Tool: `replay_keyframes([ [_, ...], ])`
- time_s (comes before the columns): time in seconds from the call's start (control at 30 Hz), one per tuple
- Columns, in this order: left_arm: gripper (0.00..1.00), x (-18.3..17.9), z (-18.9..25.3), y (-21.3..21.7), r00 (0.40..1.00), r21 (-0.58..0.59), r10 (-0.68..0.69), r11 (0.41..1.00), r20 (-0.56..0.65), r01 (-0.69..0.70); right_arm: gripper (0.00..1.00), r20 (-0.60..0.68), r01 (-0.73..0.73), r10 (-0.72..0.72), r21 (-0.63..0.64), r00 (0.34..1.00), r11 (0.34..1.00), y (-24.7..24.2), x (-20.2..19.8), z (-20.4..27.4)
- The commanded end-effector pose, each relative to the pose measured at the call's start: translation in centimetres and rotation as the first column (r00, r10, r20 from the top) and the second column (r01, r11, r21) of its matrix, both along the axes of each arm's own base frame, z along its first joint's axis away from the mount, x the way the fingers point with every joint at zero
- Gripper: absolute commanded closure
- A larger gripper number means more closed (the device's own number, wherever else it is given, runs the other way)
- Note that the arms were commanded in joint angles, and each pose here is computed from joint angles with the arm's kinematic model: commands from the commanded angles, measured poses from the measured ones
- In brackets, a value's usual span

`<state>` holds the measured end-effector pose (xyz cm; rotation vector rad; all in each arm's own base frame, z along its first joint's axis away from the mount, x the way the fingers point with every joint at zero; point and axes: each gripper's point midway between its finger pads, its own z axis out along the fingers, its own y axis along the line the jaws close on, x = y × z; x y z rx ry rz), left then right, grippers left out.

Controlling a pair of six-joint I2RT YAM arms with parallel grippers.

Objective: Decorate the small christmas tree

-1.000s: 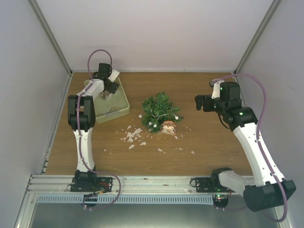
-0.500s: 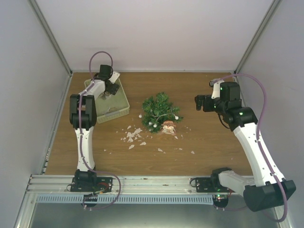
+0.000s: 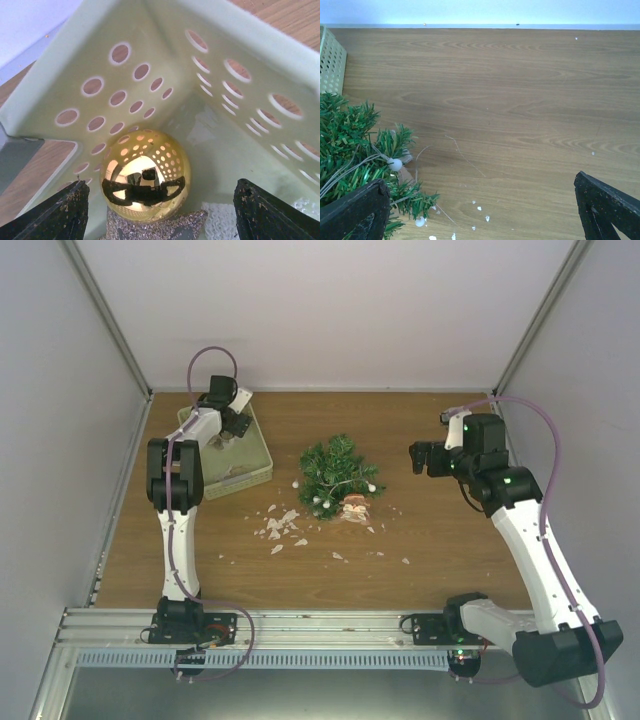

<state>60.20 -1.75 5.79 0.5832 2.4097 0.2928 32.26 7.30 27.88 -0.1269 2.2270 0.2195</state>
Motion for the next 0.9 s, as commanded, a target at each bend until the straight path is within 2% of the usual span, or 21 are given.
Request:
replay_keyframes([
  [0.0, 0.21, 1.6, -0.3, 0.1, 0.999, -0.001, 0.018, 1.000, 0.052, -0.018, 0.00, 0.032, 0.013, -0.014, 0.013, 0.999, 1.000, -0.3, 0.0, 0.8],
  [0.37, 0.24, 1.6, -2.0, -0.1, 0.999, -0.016, 0.020, 1.000, 0.039, -0.019, 0.01, 0.033, 0.012, -0.013, 0.018, 0.999, 1.000, -0.3, -0.2, 0.9],
  [0.6, 0.33, 1.7, -1.4, -0.1, 0.998, -0.022, 0.029, 0.999, 0.063, -0.028, 0.00, 0.027, 0.007, -0.008, 0.020, 1.000, 1.000, -0.2, -0.3, 0.6],
  [0.87, 0.38, 1.3, -1.1, 0.0, 0.998, -0.020, 0.032, 0.999, 0.059, -0.030, 0.00, 0.023, 0.003, -0.003, 0.017, 1.000, 1.000, -0.2, -0.3, 0.3],
])
